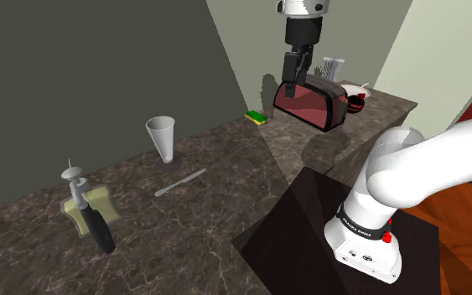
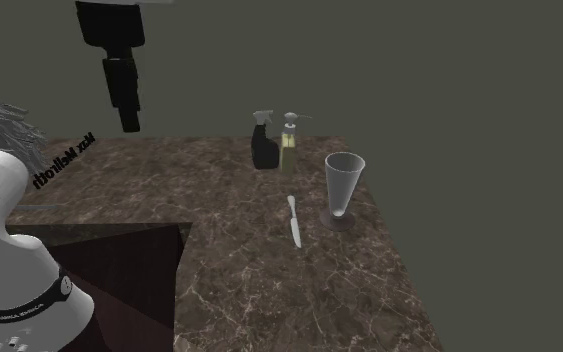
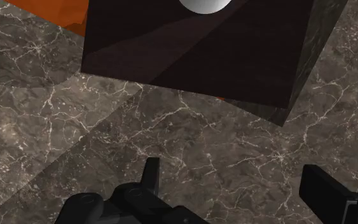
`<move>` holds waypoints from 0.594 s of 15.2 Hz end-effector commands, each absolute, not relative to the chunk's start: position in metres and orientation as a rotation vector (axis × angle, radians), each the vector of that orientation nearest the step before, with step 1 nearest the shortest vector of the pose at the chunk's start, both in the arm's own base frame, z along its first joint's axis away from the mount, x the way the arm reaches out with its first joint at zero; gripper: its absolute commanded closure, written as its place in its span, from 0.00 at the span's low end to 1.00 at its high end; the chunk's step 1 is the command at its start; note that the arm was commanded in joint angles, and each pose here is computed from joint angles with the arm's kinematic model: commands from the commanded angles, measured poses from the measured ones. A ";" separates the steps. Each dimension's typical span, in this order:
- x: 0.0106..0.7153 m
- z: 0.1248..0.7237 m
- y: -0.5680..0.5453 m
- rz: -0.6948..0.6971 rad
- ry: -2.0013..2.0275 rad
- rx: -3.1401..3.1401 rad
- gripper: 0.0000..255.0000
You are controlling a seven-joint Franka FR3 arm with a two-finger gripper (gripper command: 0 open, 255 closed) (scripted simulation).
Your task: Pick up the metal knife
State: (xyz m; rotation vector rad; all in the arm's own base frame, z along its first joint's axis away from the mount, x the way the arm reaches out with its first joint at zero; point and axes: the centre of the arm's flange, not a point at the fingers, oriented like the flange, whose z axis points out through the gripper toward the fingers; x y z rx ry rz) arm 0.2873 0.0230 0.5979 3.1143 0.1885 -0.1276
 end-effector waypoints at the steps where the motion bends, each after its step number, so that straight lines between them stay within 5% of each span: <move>1: 0.287 0.598 0.023 -0.128 0.188 3.114 0.00; 9: 0.357 0.522 0.013 -0.109 0.565 3.077 0.00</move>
